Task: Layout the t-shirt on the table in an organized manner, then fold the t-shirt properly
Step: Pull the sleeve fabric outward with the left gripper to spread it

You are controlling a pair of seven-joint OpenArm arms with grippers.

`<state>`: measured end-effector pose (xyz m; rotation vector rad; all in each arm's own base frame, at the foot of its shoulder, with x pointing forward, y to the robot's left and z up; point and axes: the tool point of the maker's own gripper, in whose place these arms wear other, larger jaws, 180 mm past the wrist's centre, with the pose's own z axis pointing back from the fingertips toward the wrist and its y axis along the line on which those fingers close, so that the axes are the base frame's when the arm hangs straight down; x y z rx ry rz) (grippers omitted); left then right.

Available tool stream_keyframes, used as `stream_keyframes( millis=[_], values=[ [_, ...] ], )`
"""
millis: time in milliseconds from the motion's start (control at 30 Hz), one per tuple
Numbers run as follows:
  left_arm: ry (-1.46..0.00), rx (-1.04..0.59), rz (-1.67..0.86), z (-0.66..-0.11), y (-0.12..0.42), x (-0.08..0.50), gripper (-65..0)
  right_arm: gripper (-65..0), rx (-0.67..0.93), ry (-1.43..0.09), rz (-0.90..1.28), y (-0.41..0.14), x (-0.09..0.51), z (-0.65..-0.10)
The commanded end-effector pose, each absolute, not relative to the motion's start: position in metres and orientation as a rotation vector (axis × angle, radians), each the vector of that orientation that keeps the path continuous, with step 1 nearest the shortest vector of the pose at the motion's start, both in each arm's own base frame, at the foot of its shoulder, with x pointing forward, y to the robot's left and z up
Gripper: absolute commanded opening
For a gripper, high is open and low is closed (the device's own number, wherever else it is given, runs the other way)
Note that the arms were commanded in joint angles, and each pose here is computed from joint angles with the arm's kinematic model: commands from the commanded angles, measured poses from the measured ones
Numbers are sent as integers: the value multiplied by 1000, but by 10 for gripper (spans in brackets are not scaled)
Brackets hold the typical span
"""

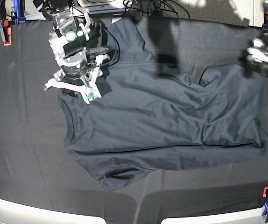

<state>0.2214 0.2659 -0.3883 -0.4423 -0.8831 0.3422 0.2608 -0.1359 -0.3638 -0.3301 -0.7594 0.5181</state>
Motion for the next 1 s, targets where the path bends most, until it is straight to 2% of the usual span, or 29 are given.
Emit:
stream_keyframes(
  millis=[0,200,267,333,367,533,767,967],
  values=[
    [-923,-438,332,-380,272,230,-413,-388,-346,-805,514,-137,268,-352],
    [-924,-443,373,-390,277,238,-423,-388,-346,-806,513,-137,269,-352],
    [-949,-443,395,-390,280,241,-496,-388,-345,-806,513,-137,269,-352],
    [-972,-440,406,-389,283,243,-640,-388,-345,-807,514,-137,269,-352],
    [-985,-437,410,-387,284,244,-650,-388,-346,-807,514,-137,269,-352],
    [-971,-381,433,-382,311,234,-650,-388,-346,-806,514,-137,269,-352],
    [-851,-184,445,-373,383,190,-650,-388,-344,-813,515,-136,269,-351],
    [-919,-235,458,-357,385,198,-650,-388,-340,-828,519,-135,271,-350]
  ],
)
